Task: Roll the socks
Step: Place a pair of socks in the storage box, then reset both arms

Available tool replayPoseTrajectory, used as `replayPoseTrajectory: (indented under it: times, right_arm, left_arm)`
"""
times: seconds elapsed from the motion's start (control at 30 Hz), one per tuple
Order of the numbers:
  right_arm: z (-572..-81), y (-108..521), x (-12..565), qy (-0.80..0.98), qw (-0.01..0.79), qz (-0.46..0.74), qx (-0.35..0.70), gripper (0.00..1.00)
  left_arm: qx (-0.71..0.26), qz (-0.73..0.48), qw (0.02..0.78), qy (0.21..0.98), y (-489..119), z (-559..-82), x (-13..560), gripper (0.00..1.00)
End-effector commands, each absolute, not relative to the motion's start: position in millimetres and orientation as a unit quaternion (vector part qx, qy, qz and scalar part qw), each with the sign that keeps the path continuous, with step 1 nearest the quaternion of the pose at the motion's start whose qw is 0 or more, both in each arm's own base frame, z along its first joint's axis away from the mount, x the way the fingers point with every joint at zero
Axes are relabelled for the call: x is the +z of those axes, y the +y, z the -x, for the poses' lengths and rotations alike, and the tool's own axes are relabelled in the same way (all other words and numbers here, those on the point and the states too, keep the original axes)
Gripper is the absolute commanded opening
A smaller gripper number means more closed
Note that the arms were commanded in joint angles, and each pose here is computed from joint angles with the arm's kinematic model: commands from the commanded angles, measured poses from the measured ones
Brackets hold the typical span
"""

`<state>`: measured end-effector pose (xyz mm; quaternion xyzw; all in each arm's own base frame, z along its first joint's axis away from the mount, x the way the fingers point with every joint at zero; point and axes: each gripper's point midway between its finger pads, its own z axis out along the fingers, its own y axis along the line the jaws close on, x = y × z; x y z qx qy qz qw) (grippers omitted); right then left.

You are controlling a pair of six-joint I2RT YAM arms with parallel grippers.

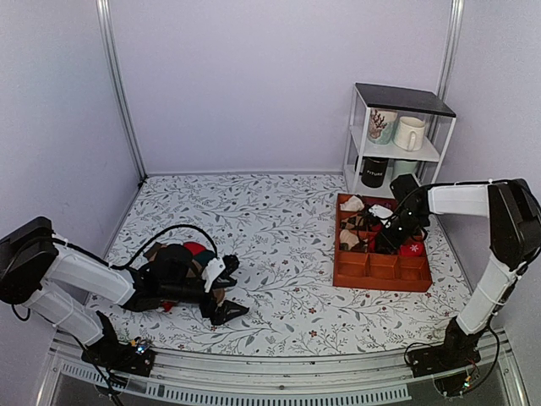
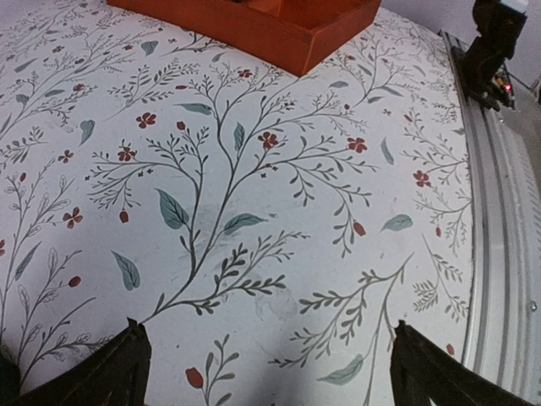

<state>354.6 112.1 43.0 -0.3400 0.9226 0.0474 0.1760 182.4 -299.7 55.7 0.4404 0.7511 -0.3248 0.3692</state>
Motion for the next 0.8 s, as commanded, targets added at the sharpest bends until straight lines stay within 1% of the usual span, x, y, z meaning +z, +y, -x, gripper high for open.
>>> replayPoseTrajectory:
  times: [0.0, 0.17, 0.3, 0.37, 0.43, 0.47, 0.5, 0.53, 0.57, 0.6, 0.63, 0.67, 0.77]
  right_arm:
    - [-362, 124, 89, 0.911, 0.233, 0.332, 0.073, 0.53]
    - [-366, 125, 116, 0.907, 0.255, 0.326, 0.074, 0.54]
    - [-367, 124, 143, 0.902, 0.288, 0.314, 0.069, 0.55]
    - [-368, 124, 157, 0.901, 0.304, 0.302, 0.071, 0.49]
    - [-365, 129, 169, 0.900, 0.315, 0.286, 0.093, 0.44]
    - [-364, 132, 174, 0.899, 0.322, 0.278, 0.104, 0.44]
    - [-362, 136, 178, 0.898, 0.326, 0.271, 0.119, 0.46]
    - [-359, 140, 182, 0.898, 0.330, 0.259, 0.135, 0.52]
    - [-355, 142, 184, 0.896, 0.337, 0.253, 0.141, 0.60]
    - [-351, 145, 193, 0.889, 0.357, 0.245, 0.152, 0.73]
    - [-345, 150, 198, 0.881, 0.368, 0.238, 0.177, 0.95]
    - [-340, 154, 202, 0.872, 0.381, 0.236, 0.195, 0.99]
    - [-325, 171, 207, 0.858, 0.401, 0.201, 0.251, 1.00]
  left_arm:
    - [-0.322, -0.437, 0.383, 0.747, -300, -193, 63, 0.99]
    - [-0.320, -0.436, 0.383, 0.749, -300, -193, 62, 0.99]
    - [-0.321, -0.436, 0.383, 0.749, -300, -193, 63, 0.99]
    - [-0.320, -0.435, 0.383, 0.750, -300, -193, 63, 0.99]
    - [-0.319, -0.432, 0.384, 0.751, -299, -194, 63, 0.99]
    - [-0.319, -0.432, 0.384, 0.750, -299, -195, 63, 0.99]
    - [-0.321, -0.433, 0.386, 0.749, -299, -195, 65, 0.99]
    - [-0.321, -0.431, 0.388, 0.749, -299, -195, 66, 0.99]
    - [-0.321, -0.429, 0.389, 0.749, -298, -196, 66, 0.99]
    - [-0.320, -0.426, 0.392, 0.750, -298, -196, 68, 0.99]
    - [-0.318, -0.425, 0.396, 0.749, -296, -196, 69, 1.00]
    - [-0.315, -0.424, 0.401, 0.748, -295, -197, 70, 0.99]
    - [-0.301, -0.412, 0.420, 0.751, -288, -202, 73, 0.99]
